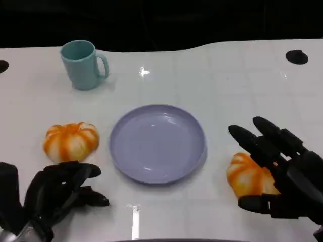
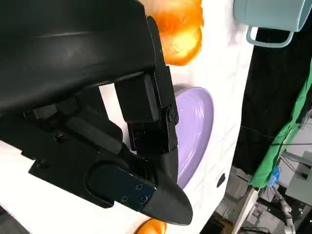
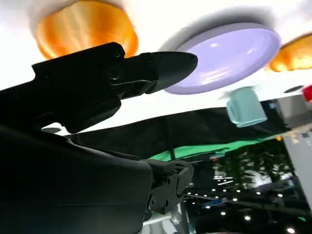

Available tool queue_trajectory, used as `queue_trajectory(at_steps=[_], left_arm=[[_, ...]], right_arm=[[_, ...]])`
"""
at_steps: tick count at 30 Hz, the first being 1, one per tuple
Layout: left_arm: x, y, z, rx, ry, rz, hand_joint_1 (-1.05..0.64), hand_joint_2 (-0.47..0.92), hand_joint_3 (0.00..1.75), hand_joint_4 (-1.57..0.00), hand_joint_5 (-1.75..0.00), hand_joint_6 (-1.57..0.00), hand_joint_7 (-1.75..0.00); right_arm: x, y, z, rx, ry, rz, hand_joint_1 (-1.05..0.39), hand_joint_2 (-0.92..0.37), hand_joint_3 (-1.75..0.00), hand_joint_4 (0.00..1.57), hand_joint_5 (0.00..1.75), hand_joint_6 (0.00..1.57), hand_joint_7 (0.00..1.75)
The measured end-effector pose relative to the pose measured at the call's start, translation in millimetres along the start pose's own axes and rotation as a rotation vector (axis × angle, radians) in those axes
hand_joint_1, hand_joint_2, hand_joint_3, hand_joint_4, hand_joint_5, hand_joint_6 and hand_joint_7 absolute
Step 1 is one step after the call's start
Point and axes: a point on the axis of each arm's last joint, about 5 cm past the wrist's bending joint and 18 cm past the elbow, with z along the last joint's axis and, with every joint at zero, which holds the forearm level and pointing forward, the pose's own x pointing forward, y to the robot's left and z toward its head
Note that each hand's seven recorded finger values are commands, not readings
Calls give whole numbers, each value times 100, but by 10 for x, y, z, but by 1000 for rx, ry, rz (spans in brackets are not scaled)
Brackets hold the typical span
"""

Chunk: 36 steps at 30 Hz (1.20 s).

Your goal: Grasp the bread from the table and place it into the plate.

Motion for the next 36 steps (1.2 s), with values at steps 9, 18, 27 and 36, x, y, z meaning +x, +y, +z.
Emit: queue_trajectory(at_steps=[9,18,27,36], left_arm=[[7,-9,1,16,4,-5,-103,75,0,-157,-50,-157,-20],[9,-11,0,15,4,-5,-103,75,0,-157,-50,-157,-21],[10,-15,0,15,3,-6,-102,75,0,-157,-50,-157,-20],[13,-34,-3,10,1,-11,-101,76,0,-157,-49,-157,-19]], right_arm=[[20,-77,49,-87,70,99,-80,-82,-16,0,0,3,3],[60,-28,56,-154,90,169,-70,-54,-44,0,0,1,11],[152,43,38,-215,103,229,-47,7,-142,0,0,0,25],[230,132,-44,-274,130,305,-47,5,-139,3,3,0,49]])
